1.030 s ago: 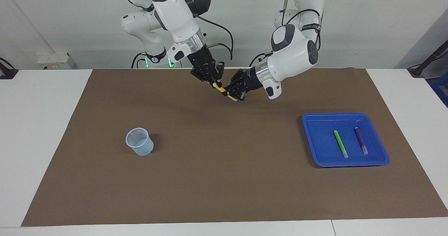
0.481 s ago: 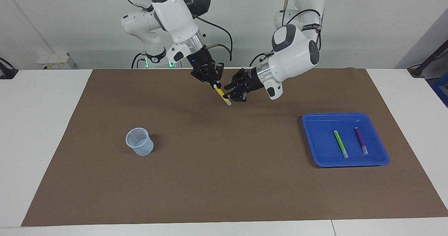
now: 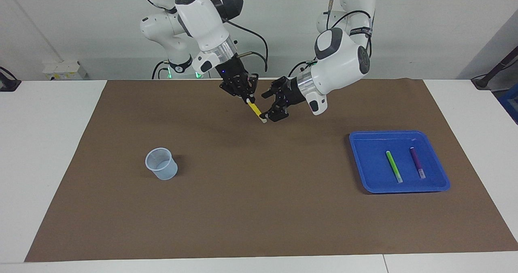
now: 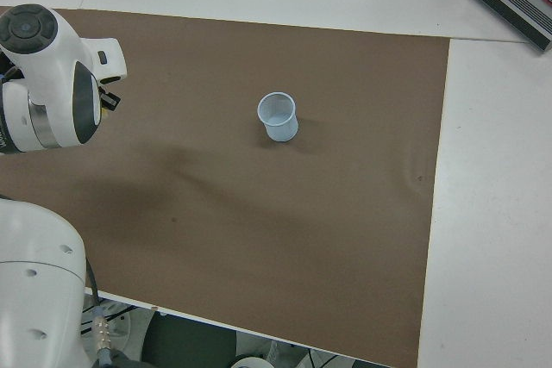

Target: Transfer and insert pens with both arms

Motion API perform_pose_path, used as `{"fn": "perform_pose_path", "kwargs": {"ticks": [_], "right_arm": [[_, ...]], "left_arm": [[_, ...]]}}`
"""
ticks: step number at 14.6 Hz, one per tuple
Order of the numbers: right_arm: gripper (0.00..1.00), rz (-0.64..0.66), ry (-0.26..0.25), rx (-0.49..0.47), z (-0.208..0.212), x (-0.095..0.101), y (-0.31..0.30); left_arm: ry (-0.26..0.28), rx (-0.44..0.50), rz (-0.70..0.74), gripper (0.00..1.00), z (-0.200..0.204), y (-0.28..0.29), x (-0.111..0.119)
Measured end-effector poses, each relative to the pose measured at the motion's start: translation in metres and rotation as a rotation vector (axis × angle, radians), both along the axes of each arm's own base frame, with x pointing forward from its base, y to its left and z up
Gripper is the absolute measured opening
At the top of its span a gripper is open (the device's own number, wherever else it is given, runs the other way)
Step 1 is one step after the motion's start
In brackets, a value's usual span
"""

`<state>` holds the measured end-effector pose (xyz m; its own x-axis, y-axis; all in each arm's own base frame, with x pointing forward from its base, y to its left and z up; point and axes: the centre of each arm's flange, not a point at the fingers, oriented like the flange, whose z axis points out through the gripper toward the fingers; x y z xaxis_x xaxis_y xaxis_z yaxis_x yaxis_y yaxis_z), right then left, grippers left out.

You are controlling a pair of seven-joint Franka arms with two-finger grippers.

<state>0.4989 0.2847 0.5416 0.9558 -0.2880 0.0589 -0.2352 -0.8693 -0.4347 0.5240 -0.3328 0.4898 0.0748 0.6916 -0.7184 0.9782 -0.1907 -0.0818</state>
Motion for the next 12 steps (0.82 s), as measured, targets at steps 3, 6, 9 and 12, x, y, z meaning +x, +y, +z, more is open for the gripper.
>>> {"fn": "perform_pose_path", "kwargs": {"ticks": [3, 6, 9, 12], "right_arm": [[0.19, 0.059, -0.016, -0.072, -0.002, 0.0, -0.006], [0.19, 0.133, -0.023, -0.196, 0.0, -0.003, -0.013], [0.19, 0.239, -0.037, -0.265, 0.011, -0.002, -0.037], [0.19, 0.333, -0.051, -0.324, 0.02, 0.005, -0.08]], "left_arm": [[-0.06, 0.113, -0.096, 0.99, -0.006, 0.005, -0.004], [-0.157, 0.26, -0.274, 0.99, -0.011, 0.017, -0.01], [-0.269, 0.266, -0.474, 0.99, -0.021, 0.06, 0.0], [-0.364, 0.266, -0.656, 0.99, -0.04, 0.102, 0.002]]}}
